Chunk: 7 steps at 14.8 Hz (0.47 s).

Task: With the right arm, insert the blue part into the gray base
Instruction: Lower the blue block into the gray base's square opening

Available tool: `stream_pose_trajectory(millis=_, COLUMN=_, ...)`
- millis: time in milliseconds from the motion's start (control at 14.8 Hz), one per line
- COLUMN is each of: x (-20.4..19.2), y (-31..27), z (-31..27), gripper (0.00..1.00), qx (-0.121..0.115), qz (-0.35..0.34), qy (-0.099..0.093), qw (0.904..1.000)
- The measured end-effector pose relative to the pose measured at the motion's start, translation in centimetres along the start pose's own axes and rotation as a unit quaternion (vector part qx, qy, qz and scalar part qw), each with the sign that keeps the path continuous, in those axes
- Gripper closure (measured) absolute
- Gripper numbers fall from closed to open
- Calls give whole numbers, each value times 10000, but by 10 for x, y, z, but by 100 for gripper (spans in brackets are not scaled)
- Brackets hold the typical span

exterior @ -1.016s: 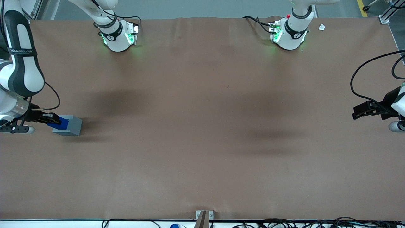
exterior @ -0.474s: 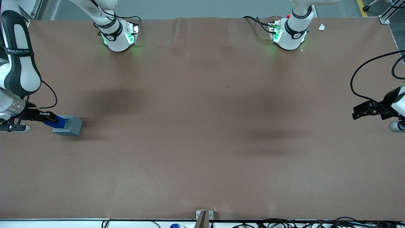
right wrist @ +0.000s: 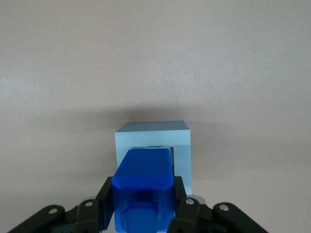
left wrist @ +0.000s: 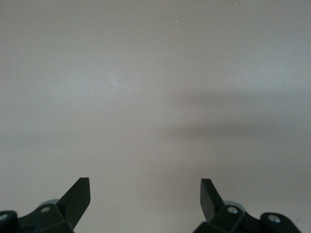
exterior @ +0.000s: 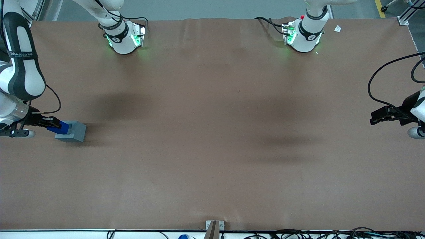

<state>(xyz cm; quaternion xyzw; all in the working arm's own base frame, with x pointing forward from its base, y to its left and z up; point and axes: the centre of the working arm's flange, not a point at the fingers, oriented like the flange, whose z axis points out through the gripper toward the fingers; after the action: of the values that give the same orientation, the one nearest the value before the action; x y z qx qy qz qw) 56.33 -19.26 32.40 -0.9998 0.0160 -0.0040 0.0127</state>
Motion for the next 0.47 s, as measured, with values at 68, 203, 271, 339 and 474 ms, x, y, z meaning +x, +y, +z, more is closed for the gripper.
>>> stream_pose_trajectory(millis=68, x=0, y=0, z=0, gripper=49, qx=0, qz=-2, qy=-2, qw=10000)
stream_pose_trajectory(millis=203, x=-2, y=0, z=2, gripper=49, qx=7, qz=-4, qy=-25, qw=10000)
stream_pose_trajectory(millis=271, x=-3, y=0, z=4, gripper=49, qx=11, qz=-7, qy=-45, qw=10000)
stream_pose_trajectory(millis=339, x=-4, y=-1, z=6, gripper=49, qx=14, qz=-11, qy=-62, qw=10000)
stream_pose_trajectory(millis=474, x=-4, y=0, z=6, gripper=49, qx=-32, qz=-50, qy=-68, qw=10000)
